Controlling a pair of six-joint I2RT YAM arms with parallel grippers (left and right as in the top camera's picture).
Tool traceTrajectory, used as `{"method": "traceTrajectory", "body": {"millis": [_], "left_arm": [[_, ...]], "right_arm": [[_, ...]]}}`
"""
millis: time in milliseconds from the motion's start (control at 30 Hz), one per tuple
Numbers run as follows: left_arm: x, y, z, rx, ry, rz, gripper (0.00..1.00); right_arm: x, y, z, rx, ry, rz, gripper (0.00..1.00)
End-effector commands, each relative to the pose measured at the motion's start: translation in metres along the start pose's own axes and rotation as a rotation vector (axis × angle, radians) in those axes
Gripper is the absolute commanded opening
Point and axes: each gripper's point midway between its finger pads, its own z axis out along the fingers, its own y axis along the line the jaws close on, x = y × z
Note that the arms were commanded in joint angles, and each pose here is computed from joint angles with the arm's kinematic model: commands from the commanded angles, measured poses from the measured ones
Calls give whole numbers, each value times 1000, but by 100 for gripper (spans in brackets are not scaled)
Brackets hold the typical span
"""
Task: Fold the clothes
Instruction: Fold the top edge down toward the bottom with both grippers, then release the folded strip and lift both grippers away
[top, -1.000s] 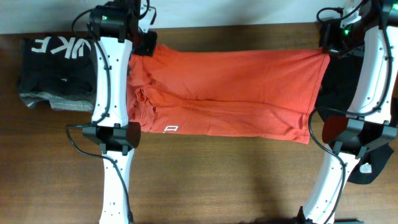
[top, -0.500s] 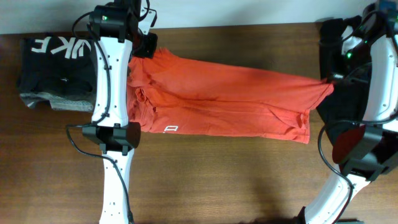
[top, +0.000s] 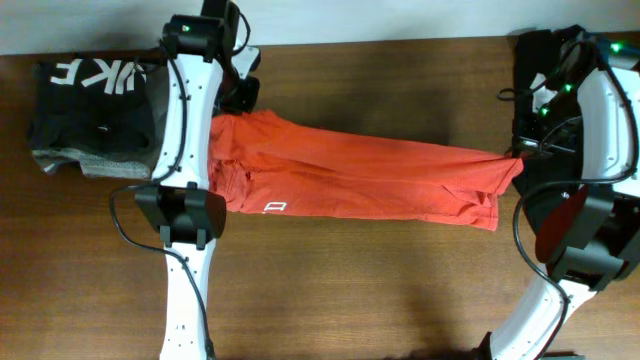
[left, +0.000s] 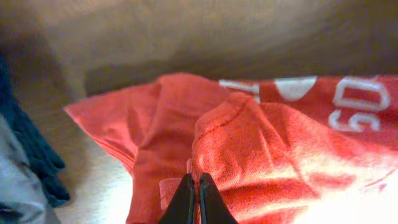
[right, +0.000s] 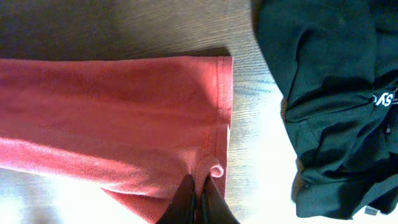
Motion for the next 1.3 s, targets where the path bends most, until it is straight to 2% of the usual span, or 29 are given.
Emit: {"method": "traceTrajectory", "body": {"millis": [0,367,400,500,567,700,833,933,1267], "left_arm": [[11,0,2,14,45,24,0],[47,-4,42,47,230,26,1],[49,-5,44,48,240,26,3],[52,-5,48,52,257,32,27],[53,-5,48,54,259,39,39],[53,-4,48,49,260,44,60],[53,3,46,9,262,48,64],[48,4,38,3,232,47,67],[-6,27,-41,-62,-110,-8,77]], "right_arm": [[4,-11,-2,4,-3,15,4],[10,-10,23,-28,43,28,4],[12,-10,26,-32,53,28,9],[19,-10,36,-39,83,33,33],[22,-10,41,-40,96,35,43],[21,-10,47,-48,96,36,45],[14,-9,49,-53,68,31,46],[11,-10,55,-55,54,29,52],[37,-13,105,-70,138,43,56]]}}
